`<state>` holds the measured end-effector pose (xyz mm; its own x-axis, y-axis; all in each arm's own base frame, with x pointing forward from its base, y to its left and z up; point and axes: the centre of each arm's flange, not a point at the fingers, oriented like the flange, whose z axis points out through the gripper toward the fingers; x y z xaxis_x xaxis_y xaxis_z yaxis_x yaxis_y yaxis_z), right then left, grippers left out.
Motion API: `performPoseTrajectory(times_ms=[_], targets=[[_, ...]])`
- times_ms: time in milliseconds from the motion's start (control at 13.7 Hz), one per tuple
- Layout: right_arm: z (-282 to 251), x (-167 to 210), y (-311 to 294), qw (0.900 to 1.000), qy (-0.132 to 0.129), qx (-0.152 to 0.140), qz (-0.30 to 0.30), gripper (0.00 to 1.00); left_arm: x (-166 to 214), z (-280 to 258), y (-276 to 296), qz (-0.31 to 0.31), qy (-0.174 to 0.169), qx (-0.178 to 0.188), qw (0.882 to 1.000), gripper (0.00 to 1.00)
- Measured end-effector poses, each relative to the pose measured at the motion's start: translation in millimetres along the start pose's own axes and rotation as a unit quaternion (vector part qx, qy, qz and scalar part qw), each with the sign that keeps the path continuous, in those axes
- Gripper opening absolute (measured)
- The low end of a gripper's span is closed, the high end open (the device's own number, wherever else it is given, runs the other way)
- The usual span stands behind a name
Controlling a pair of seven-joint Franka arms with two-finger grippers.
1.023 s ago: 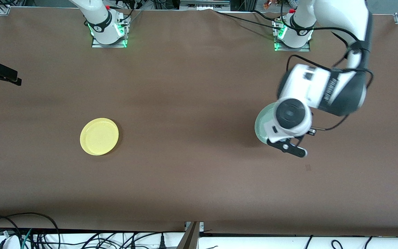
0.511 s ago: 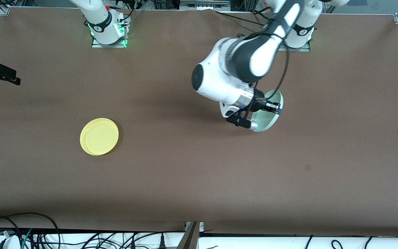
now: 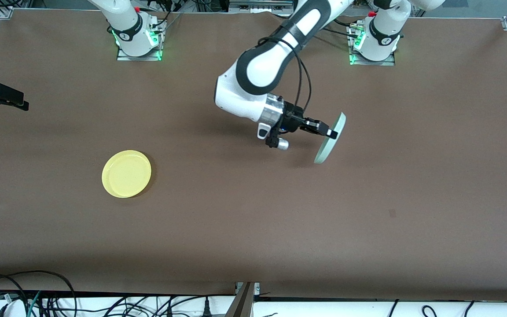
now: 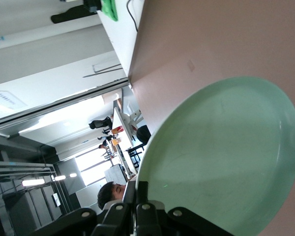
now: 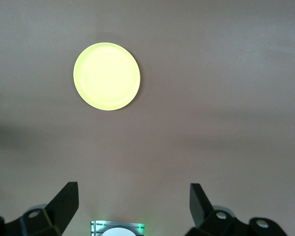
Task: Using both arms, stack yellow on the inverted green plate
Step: 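Carry the upturned green plate with the left gripper toward the table middle, then lower the green plate with the left gripper while the right gripper reaches the yellow plate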
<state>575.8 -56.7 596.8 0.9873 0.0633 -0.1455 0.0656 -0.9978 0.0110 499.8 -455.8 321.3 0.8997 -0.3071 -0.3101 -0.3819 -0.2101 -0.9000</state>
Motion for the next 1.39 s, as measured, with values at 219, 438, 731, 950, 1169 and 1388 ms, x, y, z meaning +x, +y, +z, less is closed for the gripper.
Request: performPoseTrajectory(times_ms=[219,438,731,950,1169,1388], targets=[[8.1,4.8,1.7,1.000,-0.008,-0.003,0.002,1.00,-2.3,-12.6,69.6,-0.018,0.010,0.033,0.999,0.03],[17.7,9.3,8.7,1.000,-0.017,-0.003,0.008,1.00,-7.0,-11.7,139.4,-0.048,0.013,0.082,0.995,0.03],[39.9,15.4,38.9,0.999,-0.037,0.001,0.033,1.00,-13.1,-13.7,158.8,-0.089,0.017,0.122,0.988,0.03],[70.8,31.7,52.5,0.998,-0.053,0.000,0.042,1.00,-24.7,-29.5,165.9,-0.103,0.029,0.129,0.986,0.03],[108.0,54.7,53.5,0.997,-0.064,-0.002,0.042,1.00,-32.7,-39.1,179.0,-0.105,0.041,0.135,0.984,0.03],[142.3,70.7,52.7,0.997,-0.059,0.003,0.041,1.00,-30.8,-32.1,191.1,-0.105,0.039,0.146,0.983,0.03]])
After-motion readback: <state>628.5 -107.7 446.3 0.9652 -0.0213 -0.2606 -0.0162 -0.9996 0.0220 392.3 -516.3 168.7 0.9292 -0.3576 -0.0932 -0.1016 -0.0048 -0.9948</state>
